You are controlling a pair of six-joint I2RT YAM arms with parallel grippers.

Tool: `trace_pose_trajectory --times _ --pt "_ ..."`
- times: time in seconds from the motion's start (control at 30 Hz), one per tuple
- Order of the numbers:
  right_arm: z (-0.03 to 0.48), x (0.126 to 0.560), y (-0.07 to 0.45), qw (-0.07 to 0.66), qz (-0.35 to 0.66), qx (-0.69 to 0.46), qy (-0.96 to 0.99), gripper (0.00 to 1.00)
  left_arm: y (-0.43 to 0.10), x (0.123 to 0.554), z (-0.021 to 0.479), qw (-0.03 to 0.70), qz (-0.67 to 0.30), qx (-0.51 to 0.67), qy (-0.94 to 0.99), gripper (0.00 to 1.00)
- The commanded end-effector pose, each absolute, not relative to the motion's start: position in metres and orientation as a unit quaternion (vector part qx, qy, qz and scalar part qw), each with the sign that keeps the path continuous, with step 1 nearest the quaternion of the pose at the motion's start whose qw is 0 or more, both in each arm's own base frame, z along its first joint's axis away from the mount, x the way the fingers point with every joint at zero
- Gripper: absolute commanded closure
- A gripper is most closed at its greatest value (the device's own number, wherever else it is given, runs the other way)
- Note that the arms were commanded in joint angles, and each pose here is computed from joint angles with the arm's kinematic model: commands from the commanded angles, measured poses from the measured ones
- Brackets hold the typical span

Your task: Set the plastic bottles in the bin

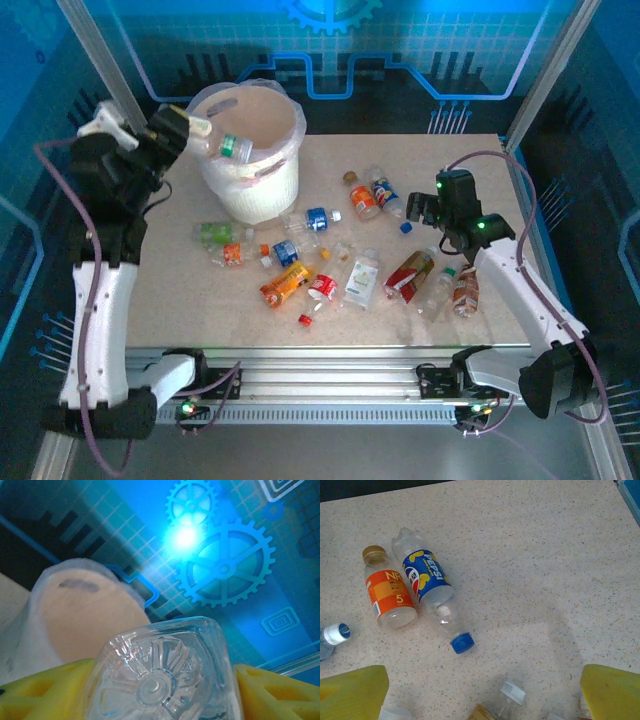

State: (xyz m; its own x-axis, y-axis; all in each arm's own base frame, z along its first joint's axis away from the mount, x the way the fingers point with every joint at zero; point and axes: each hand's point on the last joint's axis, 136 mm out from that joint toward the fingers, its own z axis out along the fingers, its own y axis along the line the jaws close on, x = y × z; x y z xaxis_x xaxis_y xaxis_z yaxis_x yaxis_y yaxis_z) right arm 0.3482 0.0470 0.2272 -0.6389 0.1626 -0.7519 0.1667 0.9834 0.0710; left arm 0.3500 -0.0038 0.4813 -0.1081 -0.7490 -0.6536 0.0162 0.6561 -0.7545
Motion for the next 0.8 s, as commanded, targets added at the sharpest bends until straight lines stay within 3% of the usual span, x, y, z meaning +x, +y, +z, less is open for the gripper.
trace_pose_trajectory --times 0.0,0.33,0.77 --pt "0.235 0.340 0.051 0.416 0.012 0.095 0.904 0.00 -0.003 0.374 0.523 0.660 -0.305 -0.221 0.650 0.75" --pt "0.241 0.329 0.048 0.414 0.026 0.116 0.902 0.00 0.004 0.471 0.510 0.659 -0.251 -0.179 0.686 0.78" --pt "0.241 0.328 0.050 0.407 0.064 0.153 0.898 0.00 -0.024 0.561 0.419 0.607 -0.173 -0.083 0.771 0.77"
